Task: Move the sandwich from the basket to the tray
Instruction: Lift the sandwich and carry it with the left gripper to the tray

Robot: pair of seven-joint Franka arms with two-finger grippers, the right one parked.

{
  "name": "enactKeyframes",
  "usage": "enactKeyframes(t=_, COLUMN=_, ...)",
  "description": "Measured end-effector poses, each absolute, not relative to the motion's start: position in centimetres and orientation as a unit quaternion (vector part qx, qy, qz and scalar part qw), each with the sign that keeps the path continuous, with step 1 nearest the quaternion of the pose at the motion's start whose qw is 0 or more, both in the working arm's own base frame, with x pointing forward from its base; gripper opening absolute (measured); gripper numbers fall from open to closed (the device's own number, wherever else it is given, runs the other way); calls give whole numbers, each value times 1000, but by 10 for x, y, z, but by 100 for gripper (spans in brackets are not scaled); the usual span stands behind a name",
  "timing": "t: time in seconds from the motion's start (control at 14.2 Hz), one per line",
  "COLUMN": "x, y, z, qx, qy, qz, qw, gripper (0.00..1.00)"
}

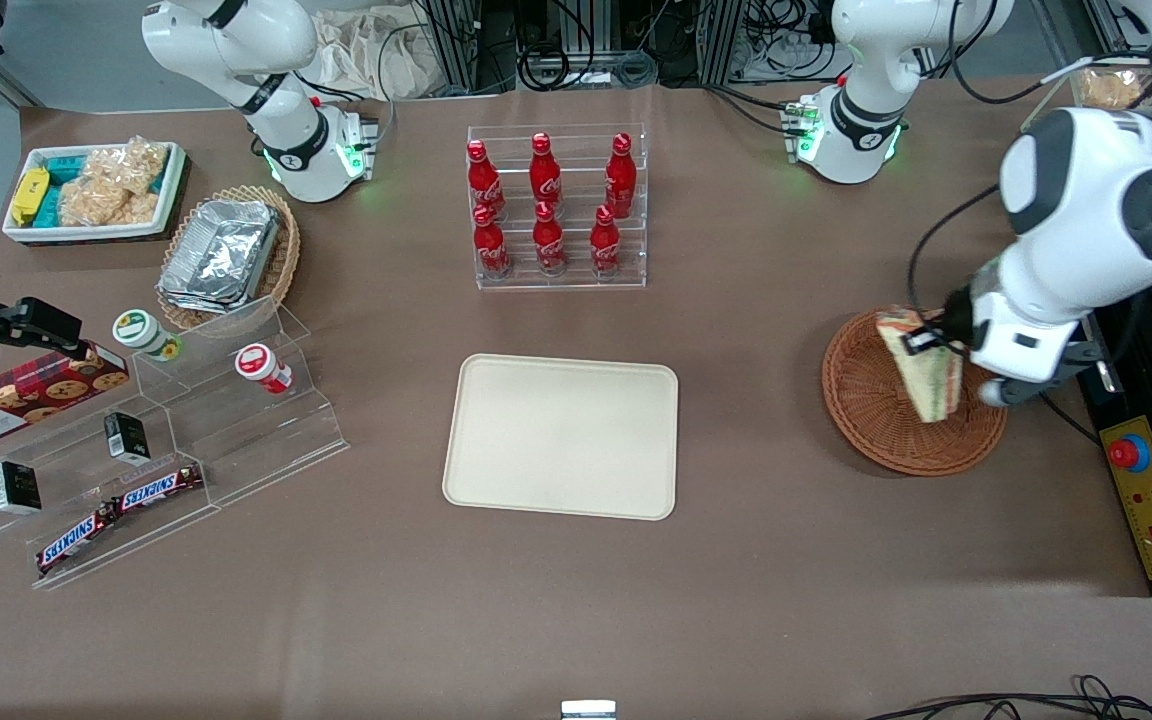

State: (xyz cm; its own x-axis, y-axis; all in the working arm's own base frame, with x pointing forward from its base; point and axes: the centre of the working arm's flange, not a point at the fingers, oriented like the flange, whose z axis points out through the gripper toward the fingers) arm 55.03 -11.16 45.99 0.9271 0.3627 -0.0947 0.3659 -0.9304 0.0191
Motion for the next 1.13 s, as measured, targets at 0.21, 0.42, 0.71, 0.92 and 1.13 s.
enactKeyframes(t=0.21, x=539, y=-166, z=463, qx=990, qy=137, qz=-41, qw=22, gripper=17)
enactKeyframes(t=0.42, x=530, y=-216, z=458, qx=995, qy=95, qz=-28, qw=34, gripper=17)
enactKeyframes(t=0.71, x=526, y=-268, z=437, qx=996, qy=57, qz=-12, qw=61, gripper=17)
enactKeyframes(t=0.92, x=521, y=-306, z=421, qx=996, qy=29, qz=2, qw=90, gripper=17)
enactKeyframes(t=1.13, x=511, y=-344, z=401, qx=995, qy=-5, qz=12, qw=102, gripper=17)
